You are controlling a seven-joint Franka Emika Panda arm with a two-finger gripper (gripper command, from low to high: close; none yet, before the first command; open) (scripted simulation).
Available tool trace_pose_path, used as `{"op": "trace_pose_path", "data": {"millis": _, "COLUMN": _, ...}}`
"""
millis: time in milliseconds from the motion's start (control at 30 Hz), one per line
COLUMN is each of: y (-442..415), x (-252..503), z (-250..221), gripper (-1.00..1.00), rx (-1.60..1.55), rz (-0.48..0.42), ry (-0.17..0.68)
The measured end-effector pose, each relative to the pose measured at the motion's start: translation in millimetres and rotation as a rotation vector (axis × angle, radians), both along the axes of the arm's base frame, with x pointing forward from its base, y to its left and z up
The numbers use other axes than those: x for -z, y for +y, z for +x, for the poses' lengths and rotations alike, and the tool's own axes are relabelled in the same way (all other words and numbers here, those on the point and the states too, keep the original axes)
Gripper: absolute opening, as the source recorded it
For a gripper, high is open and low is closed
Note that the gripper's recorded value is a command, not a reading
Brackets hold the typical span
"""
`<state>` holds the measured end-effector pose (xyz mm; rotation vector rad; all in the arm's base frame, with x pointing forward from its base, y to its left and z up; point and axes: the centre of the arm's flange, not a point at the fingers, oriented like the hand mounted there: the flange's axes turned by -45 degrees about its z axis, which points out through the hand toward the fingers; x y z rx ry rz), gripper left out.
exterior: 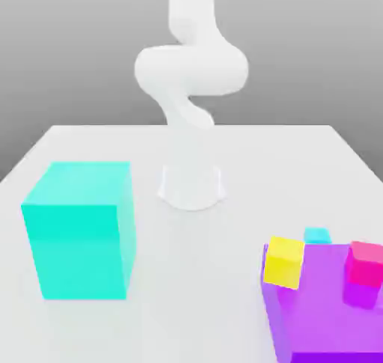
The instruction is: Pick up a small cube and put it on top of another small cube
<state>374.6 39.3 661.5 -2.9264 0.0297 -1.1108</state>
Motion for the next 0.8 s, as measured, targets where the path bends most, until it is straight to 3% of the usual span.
{"op": "trace_pose_path", "data": {"millis": 133, "y": 68.2, "x": 98.8, "z": 29.7, "gripper": 0.00, "rx": 0.007, "rz": 0.011, "ry": 0.137}}
{"op": "trace_pose_path", "data": {"millis": 300, "y": 138.6, "x": 223.9, "z": 23.5, "gripper": 0.00, "rx": 0.016, "rz": 0.020, "ry": 0.305}}
{"op": "trace_pose_path", "data": {"millis": 467, "y": 195.2, "x": 350.9, "z": -31.4, "gripper": 0.00, "rx": 0.030, "rz": 0.023, "ry": 0.491}}
{"op": "trace_pose_path", "data": {"millis": 633, "y": 229.4, "x": 458.8, "z": -135.5, "gripper": 0.00, "rx": 0.042, "rz": 0.017, "ry": 0.696}}
{"op": "trace_pose_path", "data": {"millis": 700, "y": 241.7, "x": 470.7, "z": -158.1, "gripper": 0.00, "rx": 0.007, "rz": 0.007, "ry": 0.717}}
{"op": "trace_pose_path", "data": {"millis": 800, "y": 236.2, "x": 480.9, "z": -148.5, "gripper": 0.00, "rx": 0.049, "rz": 0.032, "ry": 0.722}}
